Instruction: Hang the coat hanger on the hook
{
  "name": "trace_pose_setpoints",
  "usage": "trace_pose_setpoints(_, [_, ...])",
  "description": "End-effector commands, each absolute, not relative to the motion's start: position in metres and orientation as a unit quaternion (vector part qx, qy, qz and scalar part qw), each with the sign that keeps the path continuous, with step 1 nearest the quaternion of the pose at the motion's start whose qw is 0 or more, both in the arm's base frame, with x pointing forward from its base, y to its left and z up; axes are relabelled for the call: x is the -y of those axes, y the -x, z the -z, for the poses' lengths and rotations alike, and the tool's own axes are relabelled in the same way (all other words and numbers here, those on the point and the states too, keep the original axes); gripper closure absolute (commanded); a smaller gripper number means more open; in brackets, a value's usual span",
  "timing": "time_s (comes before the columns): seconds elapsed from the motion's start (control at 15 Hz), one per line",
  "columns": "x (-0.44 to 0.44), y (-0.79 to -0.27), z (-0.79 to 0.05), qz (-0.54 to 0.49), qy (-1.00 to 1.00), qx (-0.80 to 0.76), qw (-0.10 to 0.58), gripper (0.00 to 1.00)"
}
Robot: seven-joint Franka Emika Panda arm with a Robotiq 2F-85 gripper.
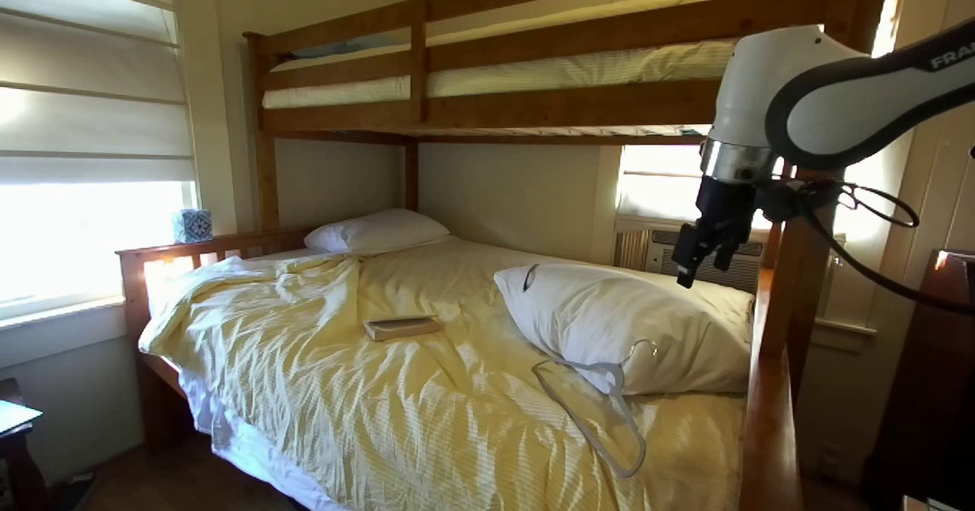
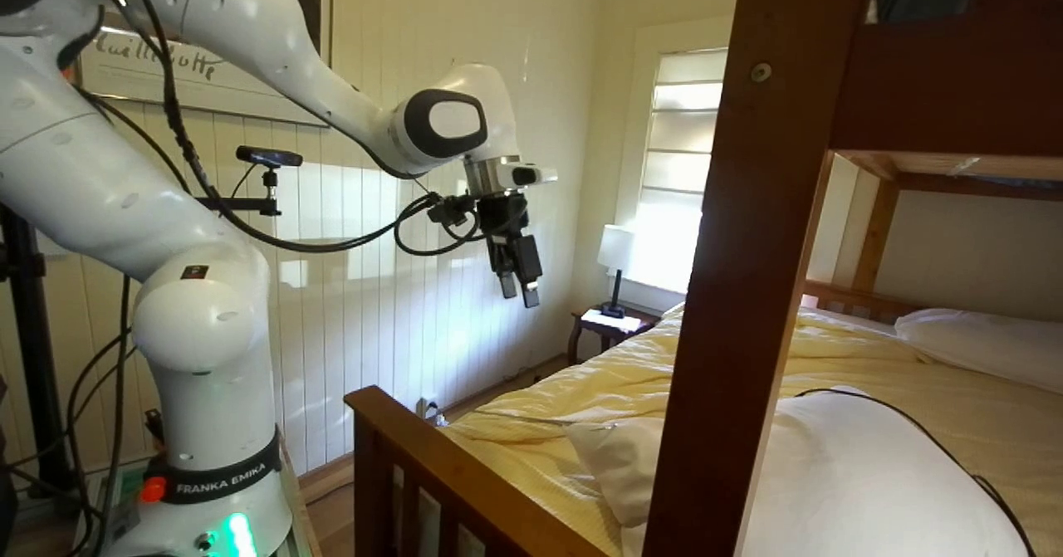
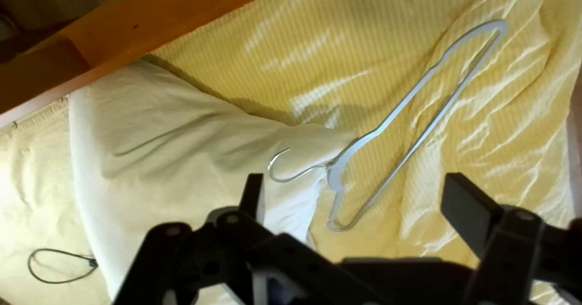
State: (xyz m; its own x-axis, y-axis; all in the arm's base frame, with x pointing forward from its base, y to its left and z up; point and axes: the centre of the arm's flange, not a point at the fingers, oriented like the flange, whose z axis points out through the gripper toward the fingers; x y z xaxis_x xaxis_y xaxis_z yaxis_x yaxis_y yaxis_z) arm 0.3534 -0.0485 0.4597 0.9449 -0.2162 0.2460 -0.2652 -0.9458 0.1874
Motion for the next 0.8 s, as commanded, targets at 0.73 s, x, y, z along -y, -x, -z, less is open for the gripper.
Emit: trace_pose_setpoints(0.73, [0.11,-0.42,-0.387,-0.084,-0.935,0.331,0.1,0.0])
